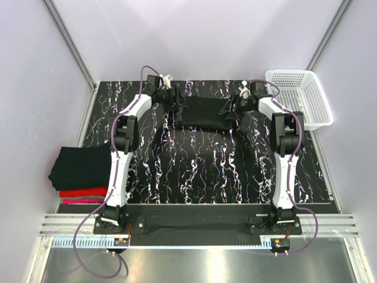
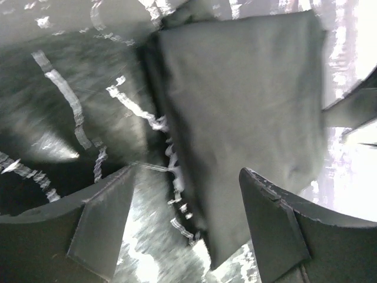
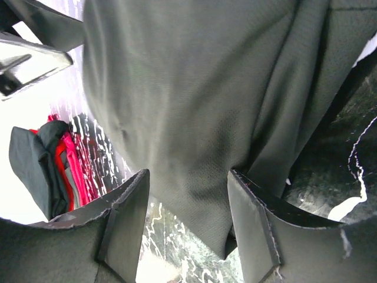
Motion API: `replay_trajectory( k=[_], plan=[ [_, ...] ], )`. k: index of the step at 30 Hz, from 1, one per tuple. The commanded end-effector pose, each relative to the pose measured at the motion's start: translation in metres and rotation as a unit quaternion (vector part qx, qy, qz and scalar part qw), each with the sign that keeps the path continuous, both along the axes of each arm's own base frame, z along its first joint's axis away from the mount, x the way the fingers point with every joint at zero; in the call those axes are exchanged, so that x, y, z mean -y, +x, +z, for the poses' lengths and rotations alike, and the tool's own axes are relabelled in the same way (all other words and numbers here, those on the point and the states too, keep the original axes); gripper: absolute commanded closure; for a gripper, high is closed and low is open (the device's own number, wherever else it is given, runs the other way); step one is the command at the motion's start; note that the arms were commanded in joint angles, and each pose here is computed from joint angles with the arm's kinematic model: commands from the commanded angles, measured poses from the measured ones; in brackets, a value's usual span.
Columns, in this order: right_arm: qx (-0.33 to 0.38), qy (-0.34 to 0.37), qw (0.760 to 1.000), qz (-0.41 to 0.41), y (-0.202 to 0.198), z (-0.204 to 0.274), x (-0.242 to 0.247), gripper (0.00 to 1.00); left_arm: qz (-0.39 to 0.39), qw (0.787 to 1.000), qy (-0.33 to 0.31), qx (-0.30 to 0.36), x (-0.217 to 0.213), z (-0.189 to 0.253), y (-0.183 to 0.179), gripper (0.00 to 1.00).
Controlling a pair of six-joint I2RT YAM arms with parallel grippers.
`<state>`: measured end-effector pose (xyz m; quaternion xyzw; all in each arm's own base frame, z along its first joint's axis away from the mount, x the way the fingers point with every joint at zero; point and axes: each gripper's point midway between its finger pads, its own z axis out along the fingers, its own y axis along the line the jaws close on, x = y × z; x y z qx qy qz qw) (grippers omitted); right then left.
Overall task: Fold and stack the t-shirts
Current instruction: Fold the tshirt, then neatly place the folded tshirt to the corner
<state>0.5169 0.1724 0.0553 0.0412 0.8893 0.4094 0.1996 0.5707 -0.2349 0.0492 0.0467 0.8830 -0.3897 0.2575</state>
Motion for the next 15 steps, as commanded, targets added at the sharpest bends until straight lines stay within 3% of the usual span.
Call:
replay_trajectory(
  k=[1, 11, 14, 15],
  plan=[
    [0.018, 0.010, 1.000, 0.008, 0.008, 0.012, -0.008, 0.37, -0.027, 0.998, -0.063, 0.002, 0.026, 0.007, 0.001, 0.23],
    [0.009, 0.001, 1.000, 0.004, 0.006, 0.002, -0.008, 0.36, -0.083, 0.985, -0.133, -0.067, 0.076, -0.007, -0.041, 0.28],
    [0.011, -0.001, 1.000, 0.005, 0.006, 0.002, -0.009, 0.36, -0.094, 0.983, -0.138, -0.073, 0.080, -0.005, -0.050, 0.52],
    [0.012, -0.001, 1.000, 0.007, 0.005, 0.003, -0.009, 0.36, -0.095, 0.983, -0.138, -0.078, 0.080, -0.006, -0.054, 0.75]
  ],
)
